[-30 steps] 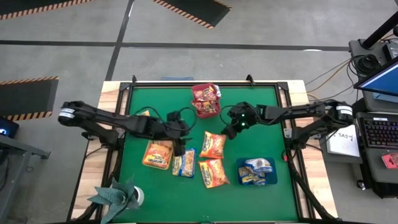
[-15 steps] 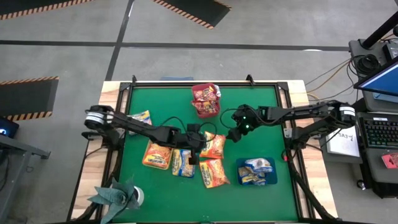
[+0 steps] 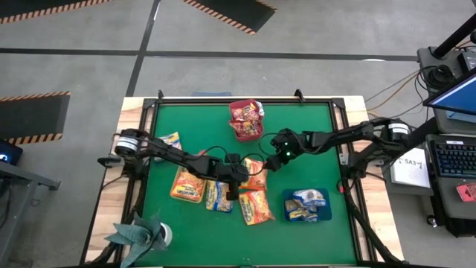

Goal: Sort Maruchan noodles
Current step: Put the orange noodle pack into the yellow bin

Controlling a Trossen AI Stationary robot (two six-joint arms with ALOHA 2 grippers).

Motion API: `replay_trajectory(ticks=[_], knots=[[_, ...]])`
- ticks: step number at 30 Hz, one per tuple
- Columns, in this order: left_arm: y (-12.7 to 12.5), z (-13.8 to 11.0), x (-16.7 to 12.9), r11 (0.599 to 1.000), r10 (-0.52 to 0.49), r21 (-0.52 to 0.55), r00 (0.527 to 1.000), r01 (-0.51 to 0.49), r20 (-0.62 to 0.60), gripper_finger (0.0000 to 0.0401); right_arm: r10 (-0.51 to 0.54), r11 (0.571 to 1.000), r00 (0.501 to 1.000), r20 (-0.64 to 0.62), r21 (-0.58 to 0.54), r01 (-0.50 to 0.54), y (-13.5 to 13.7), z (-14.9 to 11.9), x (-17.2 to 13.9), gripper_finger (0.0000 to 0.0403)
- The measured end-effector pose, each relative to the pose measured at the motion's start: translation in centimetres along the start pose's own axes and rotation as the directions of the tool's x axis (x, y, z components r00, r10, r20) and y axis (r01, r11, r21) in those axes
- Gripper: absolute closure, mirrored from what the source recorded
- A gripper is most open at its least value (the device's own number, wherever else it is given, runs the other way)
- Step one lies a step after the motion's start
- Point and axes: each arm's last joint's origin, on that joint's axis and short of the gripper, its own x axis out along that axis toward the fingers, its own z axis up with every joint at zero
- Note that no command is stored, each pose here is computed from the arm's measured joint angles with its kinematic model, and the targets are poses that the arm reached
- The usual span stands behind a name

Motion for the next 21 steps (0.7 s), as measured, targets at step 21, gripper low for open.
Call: replay_trajectory(ticks=[21], knots=[[0.0,-0.1,0.5,1.000,0.007,-0.018,1.000,-0.007,0.008,0.0401,0.259,0.958,0.966,-0.014,-0.120,-0.259,0.0,0.3,4.4,0.0156]])
